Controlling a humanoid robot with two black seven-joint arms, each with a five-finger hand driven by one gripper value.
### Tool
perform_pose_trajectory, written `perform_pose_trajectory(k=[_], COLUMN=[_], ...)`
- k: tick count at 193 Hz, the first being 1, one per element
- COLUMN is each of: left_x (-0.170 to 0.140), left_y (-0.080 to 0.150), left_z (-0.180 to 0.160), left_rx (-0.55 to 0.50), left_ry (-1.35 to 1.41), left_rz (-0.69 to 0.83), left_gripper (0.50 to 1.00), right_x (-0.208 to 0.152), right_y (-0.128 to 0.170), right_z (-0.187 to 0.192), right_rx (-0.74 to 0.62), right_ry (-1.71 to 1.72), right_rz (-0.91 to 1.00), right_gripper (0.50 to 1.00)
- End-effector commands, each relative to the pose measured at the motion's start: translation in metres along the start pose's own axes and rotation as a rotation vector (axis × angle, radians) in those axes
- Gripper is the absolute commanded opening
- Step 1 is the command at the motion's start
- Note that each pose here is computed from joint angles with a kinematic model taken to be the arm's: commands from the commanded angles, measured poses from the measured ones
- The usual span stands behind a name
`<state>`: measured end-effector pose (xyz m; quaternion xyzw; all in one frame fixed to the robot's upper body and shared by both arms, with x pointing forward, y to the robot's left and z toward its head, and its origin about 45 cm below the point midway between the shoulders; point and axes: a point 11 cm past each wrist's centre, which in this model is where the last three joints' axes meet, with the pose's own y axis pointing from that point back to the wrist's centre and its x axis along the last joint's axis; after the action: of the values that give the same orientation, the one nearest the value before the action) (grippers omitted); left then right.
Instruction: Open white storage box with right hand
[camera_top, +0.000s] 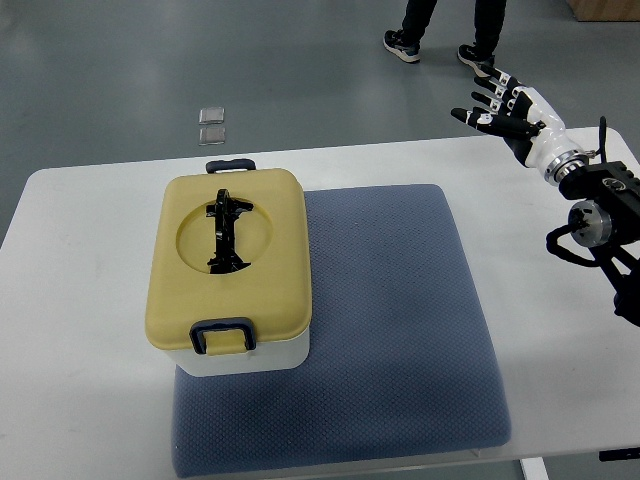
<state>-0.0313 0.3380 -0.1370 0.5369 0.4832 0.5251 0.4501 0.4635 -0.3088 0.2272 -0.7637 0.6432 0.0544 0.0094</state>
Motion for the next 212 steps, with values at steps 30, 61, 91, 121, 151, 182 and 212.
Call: perform_pose_trajectory(k=[30, 61, 91, 121, 151, 182, 212], left_x=[0.000, 0.000, 0.000, 0.000, 0.000, 0.000, -0.001], left_y=[0.000, 0.000, 0.000, 0.000, 0.000, 0.000, 0.000], left_z=[0.000, 0.000, 0.000, 0.000, 0.000, 0.000, 0.000], left_rx=[0.000, 0.000, 0.000, 0.000, 0.000, 0.000, 0.000], left_ry=[-0.001, 0.001, -0.001, -0.001, -0.001, 0.001, -0.001], left_rz=[0.000, 0.000, 0.000, 0.000, 0.000, 0.000, -0.002], left_gripper=[1.000, 1.000, 1.000, 1.000, 1.000, 1.000, 1.000], right_x=[0.001, 0.003, 0.003, 0.000, -0.013, -0.048, -0.087], right_y=[-0.001, -0.004, -0.007, -0.013, -0.021, -0.025, -0.024], right_z=[-0.004, -0.016, -0.026, -0.049, -0.086, -0.117, -0.130], right_rx=[0.008, 0.027, 0.047, 0.088, 0.152, 0.206, 0.279], right_ry=[0.003, 0.015, 0.024, 0.046, 0.100, 0.326, 0.596], right_rz=[0.000, 0.001, -0.007, -0.032, -0.138, -0.322, -0.513], right_gripper=[0.930, 0.930, 0.930, 0.928, 0.928, 0.928, 0.926])
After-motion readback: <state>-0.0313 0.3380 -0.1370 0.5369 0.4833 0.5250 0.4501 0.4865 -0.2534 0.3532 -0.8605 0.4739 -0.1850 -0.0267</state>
